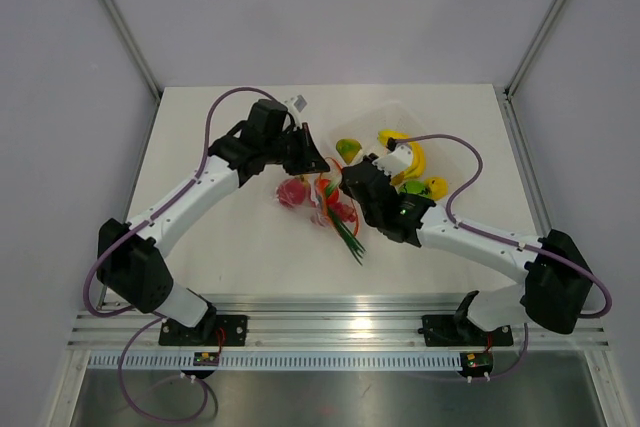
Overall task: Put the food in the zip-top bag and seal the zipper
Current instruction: Place the fake vegetable in the zipper food storage bag.
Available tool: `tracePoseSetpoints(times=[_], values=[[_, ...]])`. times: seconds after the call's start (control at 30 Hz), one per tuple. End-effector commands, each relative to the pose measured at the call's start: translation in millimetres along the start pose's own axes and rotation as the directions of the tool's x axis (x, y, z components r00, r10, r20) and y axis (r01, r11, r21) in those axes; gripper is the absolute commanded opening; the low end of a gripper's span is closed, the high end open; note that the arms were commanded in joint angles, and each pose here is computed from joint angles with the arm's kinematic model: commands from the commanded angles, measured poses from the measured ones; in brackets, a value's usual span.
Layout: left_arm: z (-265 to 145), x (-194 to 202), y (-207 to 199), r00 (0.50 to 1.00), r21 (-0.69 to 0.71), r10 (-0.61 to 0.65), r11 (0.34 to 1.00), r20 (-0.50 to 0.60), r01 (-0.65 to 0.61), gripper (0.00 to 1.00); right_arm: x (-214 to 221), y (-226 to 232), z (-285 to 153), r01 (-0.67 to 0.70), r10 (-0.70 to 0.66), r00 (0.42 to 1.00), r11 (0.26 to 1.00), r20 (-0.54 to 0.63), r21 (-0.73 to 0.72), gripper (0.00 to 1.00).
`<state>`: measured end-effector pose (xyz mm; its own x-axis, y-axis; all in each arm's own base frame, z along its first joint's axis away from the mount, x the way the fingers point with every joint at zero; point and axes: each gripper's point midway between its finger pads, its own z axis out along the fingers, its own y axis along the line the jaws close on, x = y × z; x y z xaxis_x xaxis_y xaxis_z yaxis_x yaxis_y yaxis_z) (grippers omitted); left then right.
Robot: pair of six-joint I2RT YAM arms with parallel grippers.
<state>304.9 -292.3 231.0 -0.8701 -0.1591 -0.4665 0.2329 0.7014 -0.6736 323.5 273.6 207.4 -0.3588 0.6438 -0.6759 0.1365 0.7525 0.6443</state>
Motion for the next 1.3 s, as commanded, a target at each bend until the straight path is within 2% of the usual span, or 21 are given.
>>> tracePoseSetpoints(times=[0.0,0.13,0.27,0.57,0.73,0.9,1.0,1.13,1.27], values=[[-7.2,-7.3,-23.0,0.999,0.087,0.020,0.996,0.041,-0.024,0.00,-12.0,-7.5,-4.1,-0.134,0.126,0.983,0.990,0.137,0.052,0.00],[-8.1,-1.1,-19.1,0.999,0.084,0.015,0.996,0.036,-0.018,0.00,9.6,-10.5,3.8,-0.134,0.126,0.987,0.988,0.103,0.072,0.00],[-10.8,4.3,-18.7,0.999,0.088,0.011,0.996,0.030,-0.014,0.00,11.2,-12.7,7.3,-0.134,0.123,0.986,0.987,0.113,0.092,0.00],[-18.2,2.1,-38.4,0.999,0.102,0.003,0.995,0.038,-0.007,0.00,-46.0,-12.6,15.1,-0.132,0.109,0.976,0.985,0.190,0.114,0.00],[-18.5,-7.5,-43.3,0.999,0.091,-0.005,0.996,0.052,0.000,0.00,-92.5,2.8,5.6,-0.153,0.142,0.960,0.988,0.242,0.028,0.00],[-11.7,-14.0,-56.6,0.997,0.124,-0.051,0.991,0.056,0.044,0.00,-115.6,11.6,-0.7,-0.179,0.174,0.947,0.984,0.269,-0.005,0.00],[-5.3,-15.5,-60.8,0.996,0.122,-0.067,0.991,0.053,0.060,0.00,-109.0,8.9,0.4,-0.198,0.189,0.952,0.980,0.241,0.014,0.00],[2.5,-15.2,-58.8,0.996,0.113,-0.074,0.991,0.047,0.068,0.00,-92.9,3.0,1.2,-0.302,0.292,0.939,0.953,0.183,0.031,0.00],[8.9,-9.1,-54.8,0.996,0.112,-0.083,0.991,0.037,0.078,0.00,-66.5,-22.5,4.9,-0.378,0.360,0.923,0.915,0.139,0.140,0.00]])
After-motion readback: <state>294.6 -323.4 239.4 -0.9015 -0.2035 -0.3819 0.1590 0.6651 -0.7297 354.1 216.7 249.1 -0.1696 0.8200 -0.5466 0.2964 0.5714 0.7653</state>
